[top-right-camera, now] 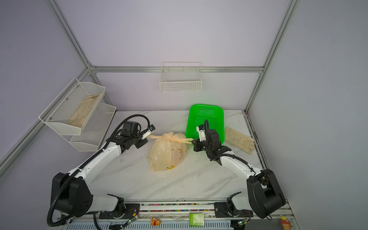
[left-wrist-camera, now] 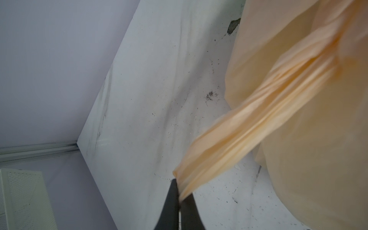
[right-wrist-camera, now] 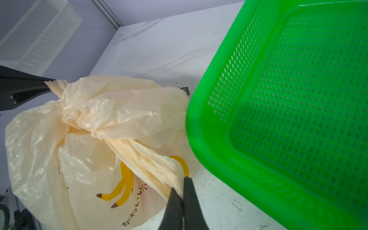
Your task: Place the fake fruits into the plastic bag and tie a complex knot
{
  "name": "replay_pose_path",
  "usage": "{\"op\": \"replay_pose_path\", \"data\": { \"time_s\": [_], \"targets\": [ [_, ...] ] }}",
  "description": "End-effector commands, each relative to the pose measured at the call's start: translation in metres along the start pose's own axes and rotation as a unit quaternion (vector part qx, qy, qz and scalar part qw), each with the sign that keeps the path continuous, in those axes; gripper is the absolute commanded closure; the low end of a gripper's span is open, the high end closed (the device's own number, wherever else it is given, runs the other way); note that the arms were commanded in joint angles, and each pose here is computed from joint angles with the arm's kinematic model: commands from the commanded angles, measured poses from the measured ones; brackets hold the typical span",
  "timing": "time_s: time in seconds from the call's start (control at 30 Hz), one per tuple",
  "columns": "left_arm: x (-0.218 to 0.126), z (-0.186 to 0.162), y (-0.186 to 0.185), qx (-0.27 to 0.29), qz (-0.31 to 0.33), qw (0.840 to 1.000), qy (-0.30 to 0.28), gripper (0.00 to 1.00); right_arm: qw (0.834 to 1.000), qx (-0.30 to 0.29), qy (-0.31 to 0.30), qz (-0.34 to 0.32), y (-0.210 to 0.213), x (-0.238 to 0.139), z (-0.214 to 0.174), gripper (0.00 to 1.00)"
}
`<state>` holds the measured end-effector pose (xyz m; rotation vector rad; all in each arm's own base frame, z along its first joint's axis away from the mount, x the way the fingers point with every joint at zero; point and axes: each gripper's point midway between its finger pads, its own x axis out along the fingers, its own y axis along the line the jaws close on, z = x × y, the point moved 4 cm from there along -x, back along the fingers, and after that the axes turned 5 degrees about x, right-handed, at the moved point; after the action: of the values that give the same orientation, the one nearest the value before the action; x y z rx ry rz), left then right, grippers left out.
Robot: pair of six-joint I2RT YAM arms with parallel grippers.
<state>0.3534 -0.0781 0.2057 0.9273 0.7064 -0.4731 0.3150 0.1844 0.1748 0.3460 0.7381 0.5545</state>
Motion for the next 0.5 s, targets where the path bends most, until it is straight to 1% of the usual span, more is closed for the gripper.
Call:
{"op": "replay_pose_path", "data": {
  "time_s": [0.0, 0.03, 0.1, 0.17, 0.2, 0.27, 0.3, 0.37, 0.4, 0.47],
  "targets": [
    [0.000, -0.037, 0.027, -0.033, 0.072, 0.994, 0.079, 1.00, 0.997, 0.028, -0.017, -0.068, -0.030, -0.011, 0.000, 1.00],
    [-0.001, -0.032, 0.022, -0.032, 0.058, 0.996, 0.063, 1.00, 0.999, 0.023, -0.024, -0.042, -0.021, -0.012, 0.002, 1.00],
    [-0.008, -0.018, 0.013, -0.026, 0.022, 0.999, 0.009, 1.00, 0.999, 0.004, -0.039, 0.008, 0.001, -0.014, 0.007, 1.00],
    [-0.017, -0.007, 0.010, -0.017, 0.007, 0.999, -0.034, 1.00, 0.998, -0.019, -0.050, 0.034, 0.019, -0.016, 0.011, 1.00],
    [-0.019, -0.004, 0.009, -0.010, 0.003, 0.999, -0.045, 0.97, 0.998, -0.025, -0.051, 0.040, 0.024, -0.016, 0.013, 1.00],
    [-0.021, -0.002, 0.009, 0.007, -0.001, 0.999, -0.051, 0.81, 0.997, -0.029, -0.049, 0.044, 0.027, -0.013, 0.015, 1.00],
    [-0.021, 0.000, 0.008, 0.016, -0.005, 0.998, -0.054, 0.71, 0.997, -0.030, -0.046, 0.044, 0.027, -0.011, 0.015, 1.00],
    [-0.020, 0.002, 0.006, 0.030, -0.014, 0.998, -0.060, 0.60, 0.997, -0.032, -0.044, 0.048, 0.028, -0.009, 0.016, 1.00],
    [-0.020, 0.004, 0.006, 0.036, -0.020, 0.997, -0.064, 0.53, 0.997, -0.032, -0.043, 0.051, 0.029, -0.008, 0.016, 1.00],
    [-0.020, 0.006, 0.004, 0.045, -0.032, 0.996, -0.066, 0.45, 0.997, -0.031, -0.044, 0.054, 0.030, -0.008, 0.017, 1.00]
  ]
}}
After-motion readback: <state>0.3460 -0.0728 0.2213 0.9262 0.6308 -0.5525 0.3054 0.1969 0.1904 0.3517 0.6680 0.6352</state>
